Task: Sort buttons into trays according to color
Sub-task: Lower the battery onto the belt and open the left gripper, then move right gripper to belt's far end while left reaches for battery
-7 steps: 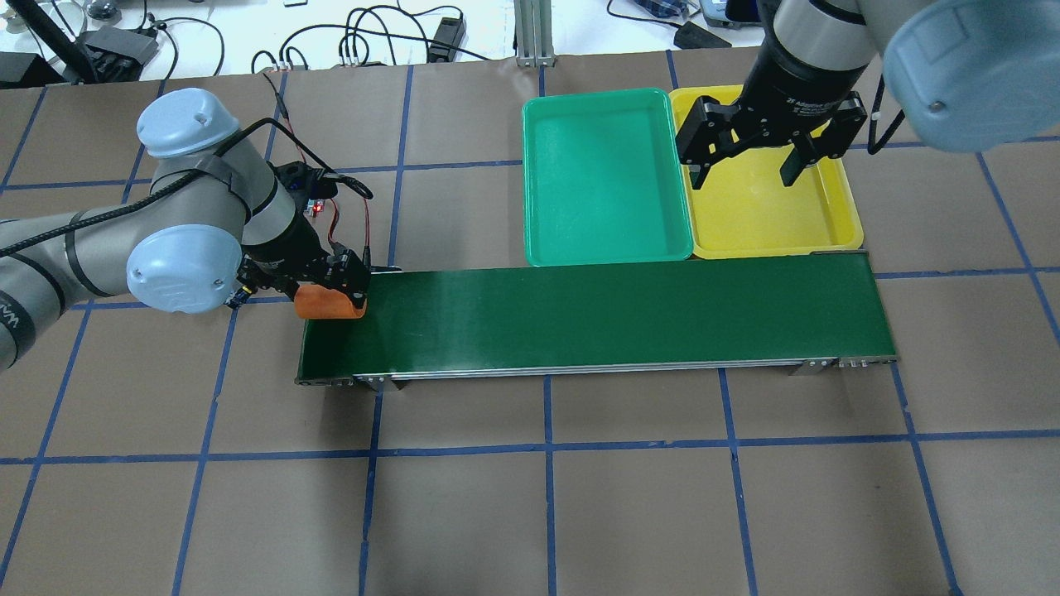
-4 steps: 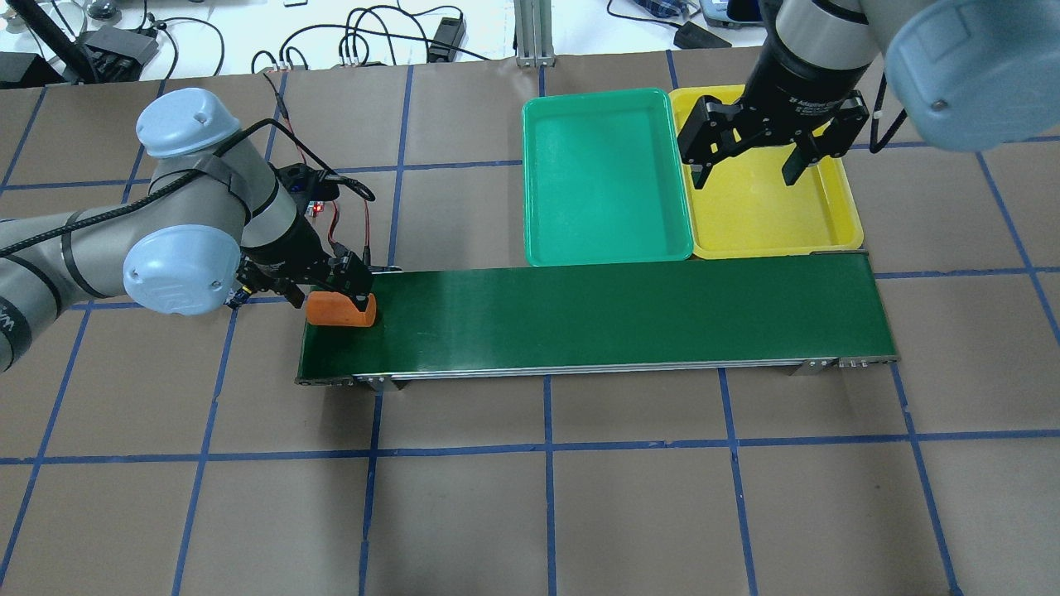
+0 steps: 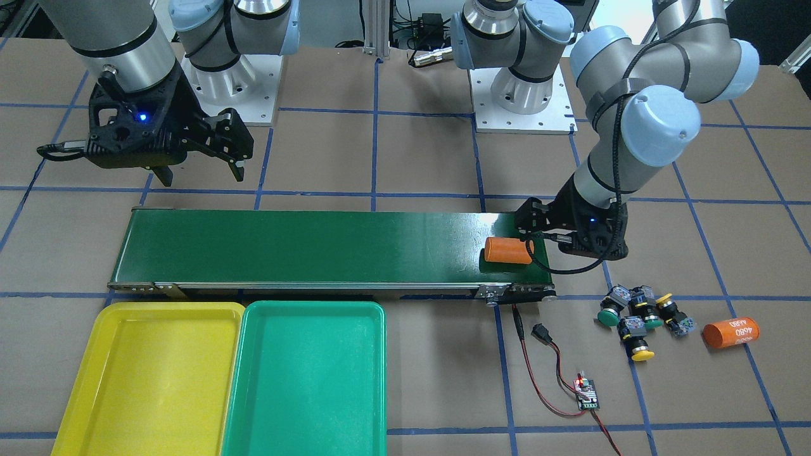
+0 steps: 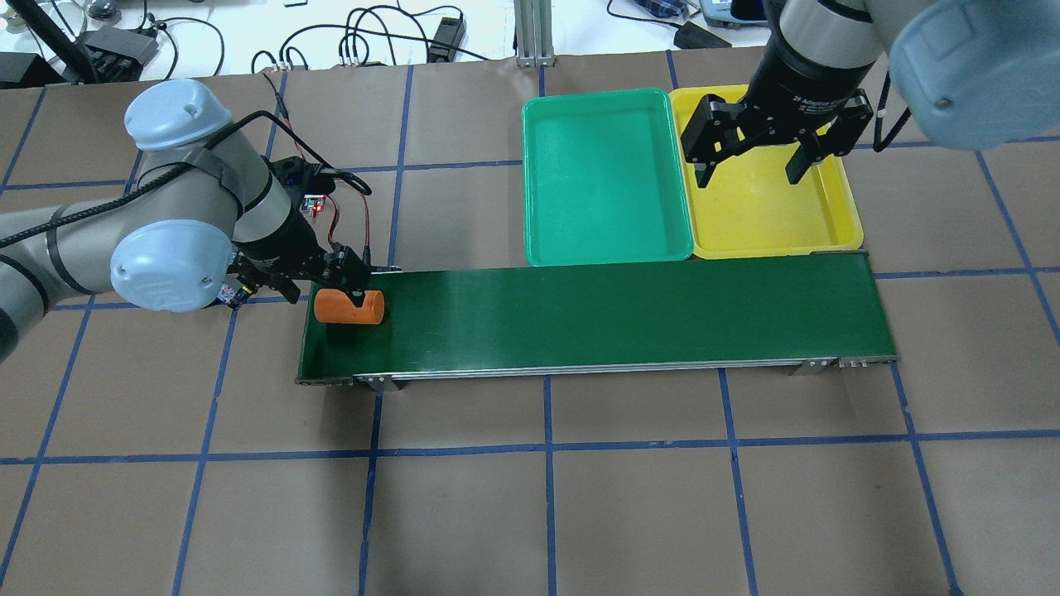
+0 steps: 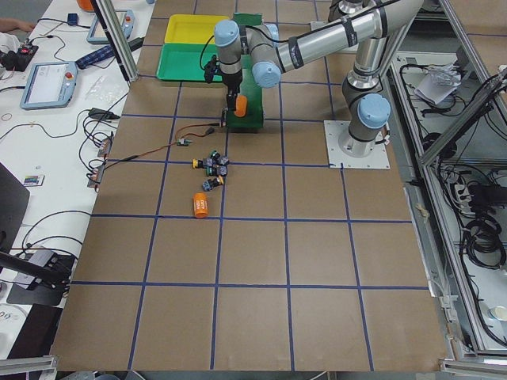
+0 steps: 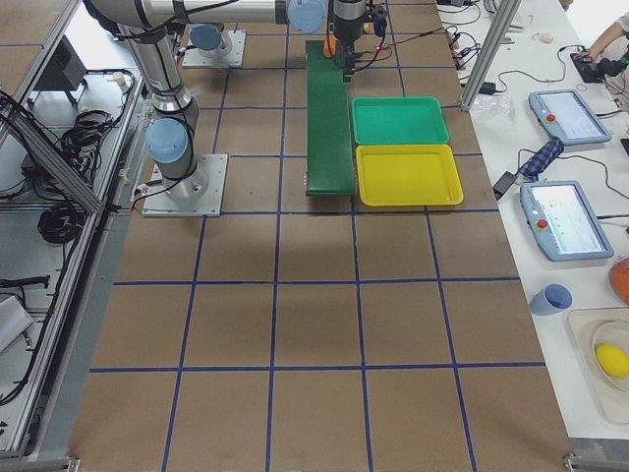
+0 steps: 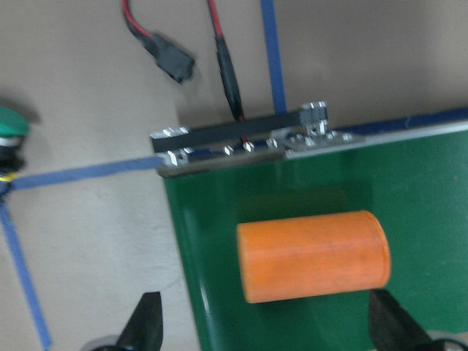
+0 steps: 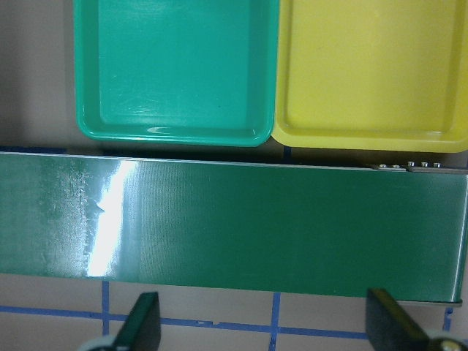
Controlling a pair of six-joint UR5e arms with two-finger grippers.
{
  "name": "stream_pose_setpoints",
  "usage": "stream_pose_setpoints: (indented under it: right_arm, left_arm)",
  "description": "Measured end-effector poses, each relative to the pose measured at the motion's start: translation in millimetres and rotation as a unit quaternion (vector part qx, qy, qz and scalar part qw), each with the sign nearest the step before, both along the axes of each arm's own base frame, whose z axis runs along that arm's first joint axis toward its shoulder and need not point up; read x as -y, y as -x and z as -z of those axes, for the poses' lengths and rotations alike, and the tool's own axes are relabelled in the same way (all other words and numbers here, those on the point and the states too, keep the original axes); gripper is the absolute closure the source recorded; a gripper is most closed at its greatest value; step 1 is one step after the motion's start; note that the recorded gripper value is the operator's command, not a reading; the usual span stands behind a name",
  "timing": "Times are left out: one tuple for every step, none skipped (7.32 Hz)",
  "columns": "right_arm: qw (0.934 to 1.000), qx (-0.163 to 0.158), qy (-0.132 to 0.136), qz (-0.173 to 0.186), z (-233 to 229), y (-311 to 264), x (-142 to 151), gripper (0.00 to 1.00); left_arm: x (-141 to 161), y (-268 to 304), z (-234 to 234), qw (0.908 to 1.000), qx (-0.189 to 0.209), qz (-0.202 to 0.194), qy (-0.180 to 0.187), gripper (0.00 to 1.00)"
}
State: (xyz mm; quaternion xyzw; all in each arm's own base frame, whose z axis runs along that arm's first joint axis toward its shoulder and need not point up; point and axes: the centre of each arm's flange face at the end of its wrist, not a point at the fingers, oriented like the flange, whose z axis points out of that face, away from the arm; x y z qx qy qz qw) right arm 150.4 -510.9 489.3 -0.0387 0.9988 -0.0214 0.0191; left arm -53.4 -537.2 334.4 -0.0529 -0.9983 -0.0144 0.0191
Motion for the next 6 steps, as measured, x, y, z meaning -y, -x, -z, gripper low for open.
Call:
stream_pose_setpoints:
  right_arm:
    - [0.9999, -0.01, 0.002, -0.005, -2.8, 0.9, -1.0, 0.0]
    - [0.9999, -0.015, 0.0, -0.008, -0.7, -0.2, -0.7, 0.0]
    - [0.9999, -0.013, -0.006, -0.009, 5.5, -2.0, 2.0, 0.0]
    - [0.9999, -0.008, -0.012, -0.009, 12.9, -4.8, 6.0, 0.0]
    - [0.9998, 0.007, -0.012, -0.014, 22.5, -11.6, 13.9, 0.0]
    - [0.9989, 0.032, -0.004, -0.035, 33.8, -24.1, 24.5, 0.0]
  left_arm:
    - [17.6, -34.9, -14.3, 0.9996, 0.016, -0.016, 0.014, 0.0]
    - [32.3, -79.1, -17.0, 0.999, 0.024, -0.03, 0.021, 0.0]
    - [44.5, -126.2, -8.2, 0.9982, 0.029, -0.043, 0.029, 0.0]
    - [55.1, -172.6, 8.2, 0.9964, 0.037, -0.062, 0.044, 0.0]
    - [61.4, -215.3, 28.5, 0.994, 0.04, -0.087, 0.053, 0.0]
    - [65.8, -251.3, 50.8, 0.9921, 0.038, -0.109, 0.048, 0.0]
